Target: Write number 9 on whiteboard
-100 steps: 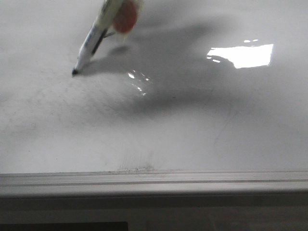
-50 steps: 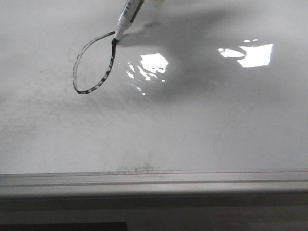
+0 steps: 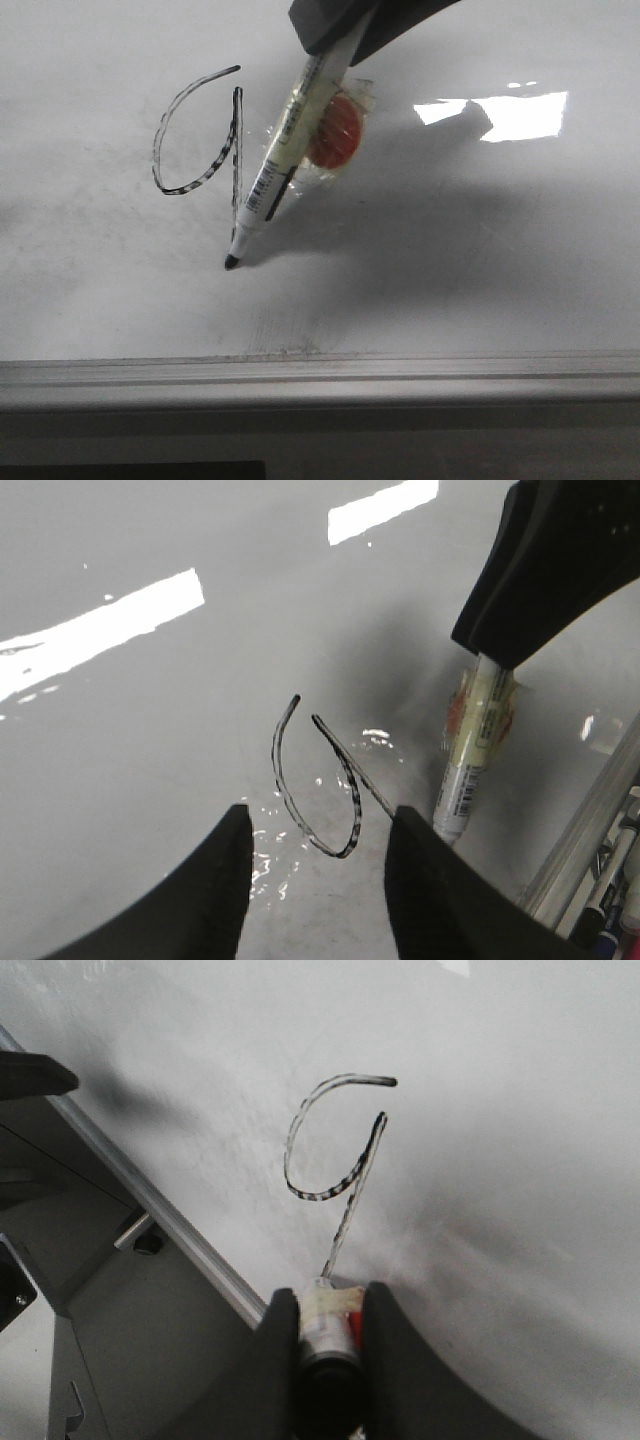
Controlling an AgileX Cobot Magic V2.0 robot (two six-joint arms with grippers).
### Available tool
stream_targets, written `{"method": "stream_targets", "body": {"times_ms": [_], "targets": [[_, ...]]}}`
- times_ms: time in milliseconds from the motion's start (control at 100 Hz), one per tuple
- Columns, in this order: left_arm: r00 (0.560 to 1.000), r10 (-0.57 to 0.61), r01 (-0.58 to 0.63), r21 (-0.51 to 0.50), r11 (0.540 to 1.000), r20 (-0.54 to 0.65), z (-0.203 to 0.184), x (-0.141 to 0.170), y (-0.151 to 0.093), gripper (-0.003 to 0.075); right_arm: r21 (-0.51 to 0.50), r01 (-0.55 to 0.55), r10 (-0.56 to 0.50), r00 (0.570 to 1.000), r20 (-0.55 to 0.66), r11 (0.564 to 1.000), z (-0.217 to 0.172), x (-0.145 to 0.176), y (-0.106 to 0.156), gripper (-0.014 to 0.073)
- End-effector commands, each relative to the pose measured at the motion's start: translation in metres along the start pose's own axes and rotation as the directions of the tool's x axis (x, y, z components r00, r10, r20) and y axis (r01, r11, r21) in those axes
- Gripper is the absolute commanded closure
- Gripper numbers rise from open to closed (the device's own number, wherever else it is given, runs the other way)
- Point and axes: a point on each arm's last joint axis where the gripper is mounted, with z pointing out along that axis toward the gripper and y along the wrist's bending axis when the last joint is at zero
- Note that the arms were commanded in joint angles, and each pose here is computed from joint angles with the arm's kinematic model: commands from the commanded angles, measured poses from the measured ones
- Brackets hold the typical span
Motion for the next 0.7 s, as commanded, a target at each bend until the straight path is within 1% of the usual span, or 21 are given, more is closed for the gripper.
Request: {"method": "stream_targets", "body": {"times_ms": [0, 100, 190, 260, 430, 690], "targets": [[0.997, 0.016, -0.018, 0.024, 1.000, 0.077, 0.006, -0.013, -0.003, 0.0428, -0.005, 0.042, -0.041, 0.993, 0.110, 0.999, -0.012, -0.013, 0.006, 0.0658], [0.993, 0.085, -0.093, 0.109, 0.990, 0.078, 0.013, -0.010, -0.015, 0.0423, -0.060, 0.069, -0.060, 0.988, 0.141, 0.996, -0.021, -0.020, 0.022, 0.0658], [0.994, 0.082, -0.094, 0.175, 0.980, 0.076, 0.023, -0.007, -0.026, 0.0423, -0.103, 0.090, -0.075, 0.987, 0.144, 0.991, -0.025, -0.024, 0.035, 0.0658], [0.995, 0.068, -0.083, 0.203, 0.976, 0.078, 0.031, -0.005, -0.032, 0.0423, -0.127, 0.097, -0.078, 0.986, 0.147, 0.987, -0.026, -0.024, 0.042, 0.0658], [0.996, 0.032, -0.049, 0.210, 0.976, 0.085, 0.043, -0.001, -0.037, 0.0423, -0.158, 0.085, -0.064, 0.989, 0.132, 0.984, -0.026, -0.021, 0.050, 0.0658], [0.995, 0.019, -0.039, 0.206, 0.978, 0.097, 0.045, -0.001, -0.037, 0.0423, -0.154, 0.092, -0.077, 0.992, 0.102, 0.984, -0.025, -0.018, 0.050, 0.0658]]}}
